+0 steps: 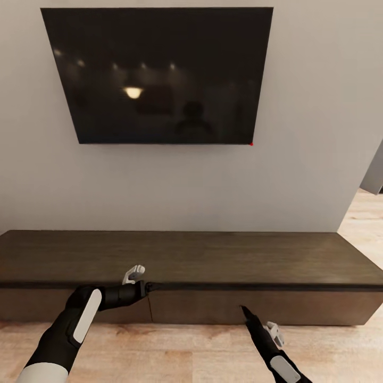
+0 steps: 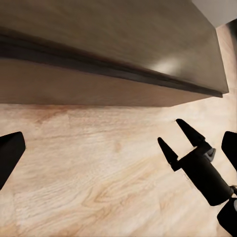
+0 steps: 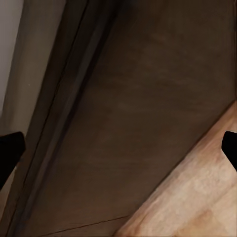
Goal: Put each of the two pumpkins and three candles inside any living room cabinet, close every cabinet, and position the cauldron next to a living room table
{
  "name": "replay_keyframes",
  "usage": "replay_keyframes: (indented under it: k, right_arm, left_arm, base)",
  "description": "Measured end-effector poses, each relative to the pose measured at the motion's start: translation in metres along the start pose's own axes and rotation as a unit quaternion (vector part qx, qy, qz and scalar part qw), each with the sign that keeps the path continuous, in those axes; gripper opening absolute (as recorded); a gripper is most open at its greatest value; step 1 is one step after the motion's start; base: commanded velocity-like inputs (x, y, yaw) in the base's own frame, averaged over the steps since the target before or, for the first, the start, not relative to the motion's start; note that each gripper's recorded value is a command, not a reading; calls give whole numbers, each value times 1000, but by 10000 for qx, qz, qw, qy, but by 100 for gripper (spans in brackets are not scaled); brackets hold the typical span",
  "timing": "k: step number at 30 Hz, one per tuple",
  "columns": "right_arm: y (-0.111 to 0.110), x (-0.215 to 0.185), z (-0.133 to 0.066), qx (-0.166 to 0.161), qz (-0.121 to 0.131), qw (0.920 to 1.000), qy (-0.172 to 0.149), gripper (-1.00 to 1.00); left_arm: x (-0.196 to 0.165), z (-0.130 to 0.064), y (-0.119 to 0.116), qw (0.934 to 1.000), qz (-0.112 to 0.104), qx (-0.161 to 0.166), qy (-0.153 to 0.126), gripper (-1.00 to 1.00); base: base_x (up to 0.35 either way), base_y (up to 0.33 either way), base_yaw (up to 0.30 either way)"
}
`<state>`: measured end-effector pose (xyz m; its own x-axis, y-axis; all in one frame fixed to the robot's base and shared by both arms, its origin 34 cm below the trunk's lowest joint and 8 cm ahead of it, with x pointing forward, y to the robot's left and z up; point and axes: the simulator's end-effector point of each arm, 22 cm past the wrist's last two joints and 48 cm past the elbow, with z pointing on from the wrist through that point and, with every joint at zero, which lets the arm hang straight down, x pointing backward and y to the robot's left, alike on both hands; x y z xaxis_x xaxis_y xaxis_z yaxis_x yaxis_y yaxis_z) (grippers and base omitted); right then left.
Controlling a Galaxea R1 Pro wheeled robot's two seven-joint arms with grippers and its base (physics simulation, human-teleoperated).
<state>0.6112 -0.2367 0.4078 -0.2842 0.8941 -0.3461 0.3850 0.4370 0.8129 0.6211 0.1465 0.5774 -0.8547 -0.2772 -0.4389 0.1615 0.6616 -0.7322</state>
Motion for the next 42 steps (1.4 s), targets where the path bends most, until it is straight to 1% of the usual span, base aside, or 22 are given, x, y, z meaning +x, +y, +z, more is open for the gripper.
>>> replay_keyframes:
  k: [4,6,7,10,11,12,13,14,17,19,22,27,29,31,33,38,42]
  right_arm:
    - [-10,-1,2,22,120,9999,-64,100]
    - [-13,-3,3,4,243,9996,-113,100]
    - [-16,-7,4,2,348,9992,-174,100]
    - [-25,-30,3,-97,818,9954,-497,100]
    - [-26,-33,2,-142,886,9944,-553,100]
    - [-25,-40,2,-258,989,9927,-634,100]
    - [-25,-41,2,-329,1029,9920,-658,100]
    - [-21,-44,1,-497,1103,9904,-674,100]
    - [-10,-42,0,-932,1284,9857,-568,100]
    - [-8,-38,0,-1068,1355,9837,-499,100]
    - [-11,-32,2,-1139,1416,9825,-400,100]
    - [-19,-28,4,-1196,1445,9814,-401,100]
    - [-17,-29,3,-1335,1467,9792,-432,100]
    - [-11,-30,1,-1587,1469,9752,-470,100]
    - [-11,-29,1,-1672,1456,9739,-494,100]
    - [-17,-26,2,-1758,1442,9723,-544,100]
    - [-23,-25,3,-1752,1458,9721,-552,100]
  left_arm:
    - [6,4,5,10000,-3,9,-2,100]
    - [9,7,7,10000,-10,22,1,100]
    - [11,8,9,10000,-11,22,2,100]
    - [15,11,13,10000,-14,30,3,100]
    - [17,12,14,10000,-15,30,4,100]
    - [18,13,16,10000,-17,31,6,100]
    - [20,14,18,10000,-19,31,7,100]
    - [22,15,20,10000,-25,29,12,100]
    - [26,18,24,10000,-31,29,17,100]
    - [29,20,27,10000,-31,31,18,100]
    - [37,25,29,10000,1,43,63,100]
    - [47,32,33,9999,44,88,119,100]
    - [51,33,30,9997,49,216,128,100]
    - [55,35,24,9990,57,416,150,100]
    - [59,37,25,9987,55,476,162,100]
    - [67,41,31,9984,56,527,175,100]
    - [72,46,37,9984,-2,514,230,100]
  base:
    - [0,0,0]
    - [0,0,0]
    - [0,0,0]
    - [0,0,0]
    - [0,0,0]
    - [0,0,0]
    - [0,0,0]
    - [0,0,0]
    - [0,0,0]
    - [0,0,0]
    - [0,0,0]
    - [0,0,0]
    - [0,0,0]
    - [0,0,0]
    - [0,0,0]
    - [0,0,0]
    - [0,0,0]
